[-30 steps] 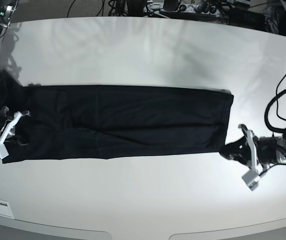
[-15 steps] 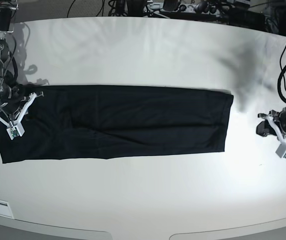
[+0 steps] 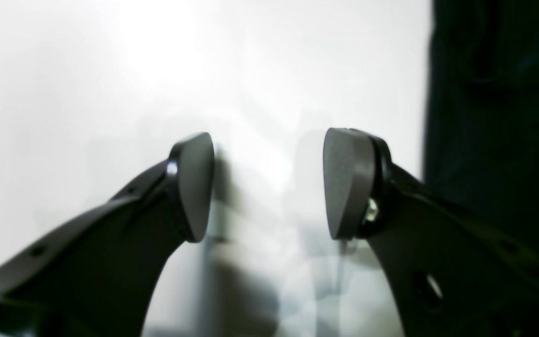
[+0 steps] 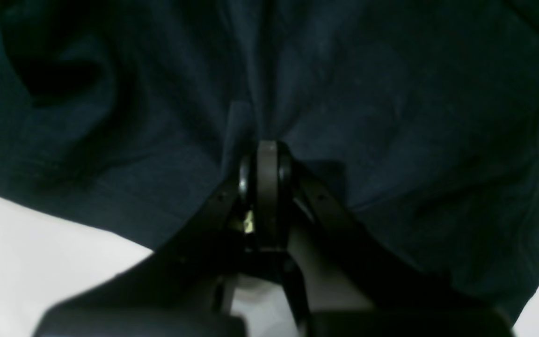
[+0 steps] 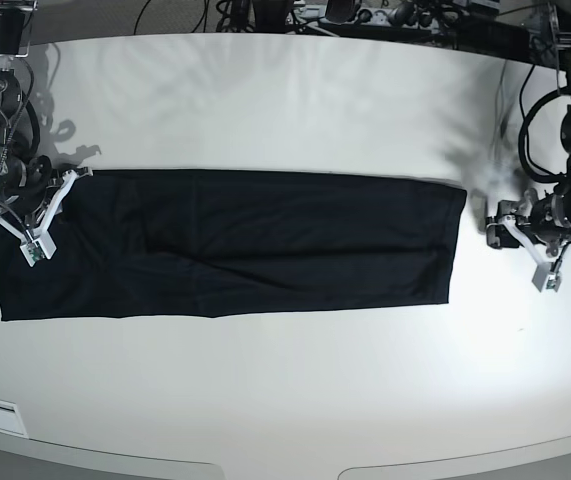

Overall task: Fold the T-shirt properly
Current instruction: 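Grasp the strip's end with the left gripper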

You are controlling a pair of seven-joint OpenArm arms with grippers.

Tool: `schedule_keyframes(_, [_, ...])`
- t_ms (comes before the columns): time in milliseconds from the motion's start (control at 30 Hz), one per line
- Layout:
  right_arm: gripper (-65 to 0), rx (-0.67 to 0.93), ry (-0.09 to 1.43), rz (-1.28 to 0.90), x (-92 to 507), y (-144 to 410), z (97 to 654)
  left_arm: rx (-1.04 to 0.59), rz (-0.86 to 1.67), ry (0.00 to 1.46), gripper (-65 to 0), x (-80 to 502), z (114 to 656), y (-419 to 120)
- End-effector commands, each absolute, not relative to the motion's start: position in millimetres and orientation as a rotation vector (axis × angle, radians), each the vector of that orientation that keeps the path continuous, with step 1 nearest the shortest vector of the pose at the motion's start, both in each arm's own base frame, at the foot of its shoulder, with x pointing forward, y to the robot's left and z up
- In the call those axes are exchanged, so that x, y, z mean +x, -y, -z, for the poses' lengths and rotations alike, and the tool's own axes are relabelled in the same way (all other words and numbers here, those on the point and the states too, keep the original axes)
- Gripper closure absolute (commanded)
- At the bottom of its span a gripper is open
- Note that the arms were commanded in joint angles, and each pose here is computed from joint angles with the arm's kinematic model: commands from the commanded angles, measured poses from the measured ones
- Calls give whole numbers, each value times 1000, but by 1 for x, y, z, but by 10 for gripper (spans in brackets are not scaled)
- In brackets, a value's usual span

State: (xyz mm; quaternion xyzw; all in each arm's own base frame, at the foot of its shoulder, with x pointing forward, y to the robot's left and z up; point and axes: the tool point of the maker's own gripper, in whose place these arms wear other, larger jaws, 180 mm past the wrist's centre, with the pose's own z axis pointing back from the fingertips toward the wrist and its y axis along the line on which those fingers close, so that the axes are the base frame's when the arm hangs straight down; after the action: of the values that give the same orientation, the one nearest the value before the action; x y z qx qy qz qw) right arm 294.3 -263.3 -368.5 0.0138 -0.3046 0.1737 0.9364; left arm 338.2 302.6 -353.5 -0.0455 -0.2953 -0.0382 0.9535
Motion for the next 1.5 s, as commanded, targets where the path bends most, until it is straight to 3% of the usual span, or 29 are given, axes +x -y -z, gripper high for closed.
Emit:
schedule_keyframes(0, [0, 9, 662, -363, 304, 269, 354, -86, 70, 659, -377, 352, 336, -306])
schedule_keyframes(233, [0, 11, 665, -364, 304, 269, 354, -184, -12, 655, -377, 365, 352, -282])
schedule_keyframes(533, [0, 13, 663, -380, 304, 268, 354, -465, -47, 531, -377, 361, 377, -242])
schedule_keyframes(1067, [0, 11, 672, -388, 307, 269, 350, -419, -18, 577, -377, 373, 355, -265])
schedule_keyframes(1467, [0, 13, 671, -396, 306, 268, 350, -576, -50, 667, -377, 375, 317, -273])
